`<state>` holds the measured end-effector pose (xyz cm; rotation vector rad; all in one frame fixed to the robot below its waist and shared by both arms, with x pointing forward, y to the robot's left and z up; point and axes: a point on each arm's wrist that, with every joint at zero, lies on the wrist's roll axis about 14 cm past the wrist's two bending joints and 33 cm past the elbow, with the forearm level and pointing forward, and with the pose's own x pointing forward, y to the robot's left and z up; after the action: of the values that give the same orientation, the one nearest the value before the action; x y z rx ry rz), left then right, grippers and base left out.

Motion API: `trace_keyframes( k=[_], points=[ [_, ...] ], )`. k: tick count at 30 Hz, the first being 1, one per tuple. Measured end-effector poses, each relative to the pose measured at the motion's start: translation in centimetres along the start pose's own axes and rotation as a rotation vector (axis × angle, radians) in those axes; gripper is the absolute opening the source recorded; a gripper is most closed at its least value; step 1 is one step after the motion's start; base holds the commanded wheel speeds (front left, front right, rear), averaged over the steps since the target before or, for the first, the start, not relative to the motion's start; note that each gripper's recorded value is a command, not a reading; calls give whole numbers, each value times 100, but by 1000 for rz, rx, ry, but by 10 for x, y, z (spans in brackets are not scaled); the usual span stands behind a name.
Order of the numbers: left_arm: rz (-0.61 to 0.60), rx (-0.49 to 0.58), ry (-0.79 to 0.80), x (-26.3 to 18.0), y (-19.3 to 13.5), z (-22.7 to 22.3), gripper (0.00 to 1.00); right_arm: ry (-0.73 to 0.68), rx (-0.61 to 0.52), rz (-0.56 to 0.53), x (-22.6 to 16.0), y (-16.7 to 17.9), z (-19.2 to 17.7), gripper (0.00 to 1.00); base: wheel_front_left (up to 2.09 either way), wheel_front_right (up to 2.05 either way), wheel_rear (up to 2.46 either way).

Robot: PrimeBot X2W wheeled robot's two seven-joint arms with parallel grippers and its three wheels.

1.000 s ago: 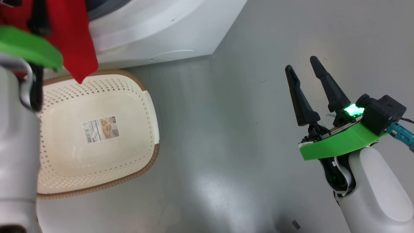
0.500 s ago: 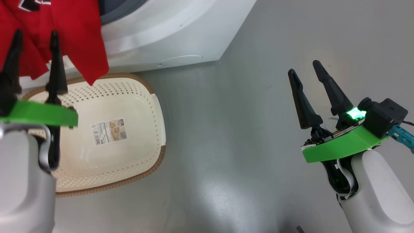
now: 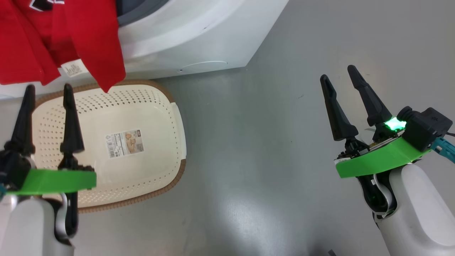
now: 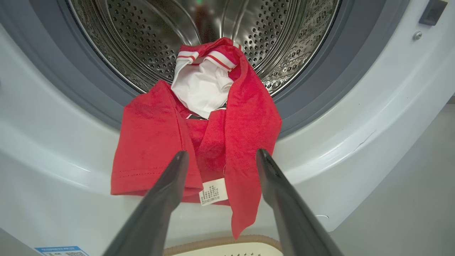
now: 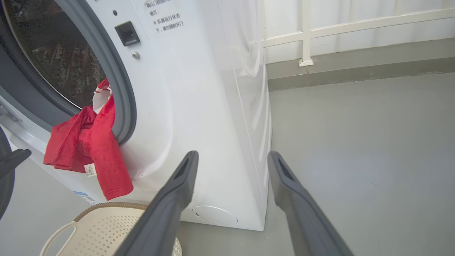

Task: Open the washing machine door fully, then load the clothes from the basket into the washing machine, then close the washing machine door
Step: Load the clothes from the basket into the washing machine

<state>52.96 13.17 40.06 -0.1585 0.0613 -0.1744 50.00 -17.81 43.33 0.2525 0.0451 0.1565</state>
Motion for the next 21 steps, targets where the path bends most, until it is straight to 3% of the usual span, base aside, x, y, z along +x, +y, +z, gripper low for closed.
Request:
trace_keyframes(
  k=[21],
  points=[
    [68, -33, 39, -27, 6, -12, 100, -1, -4, 17, 2, 4, 1, 100, 0, 0, 0]
  ],
)
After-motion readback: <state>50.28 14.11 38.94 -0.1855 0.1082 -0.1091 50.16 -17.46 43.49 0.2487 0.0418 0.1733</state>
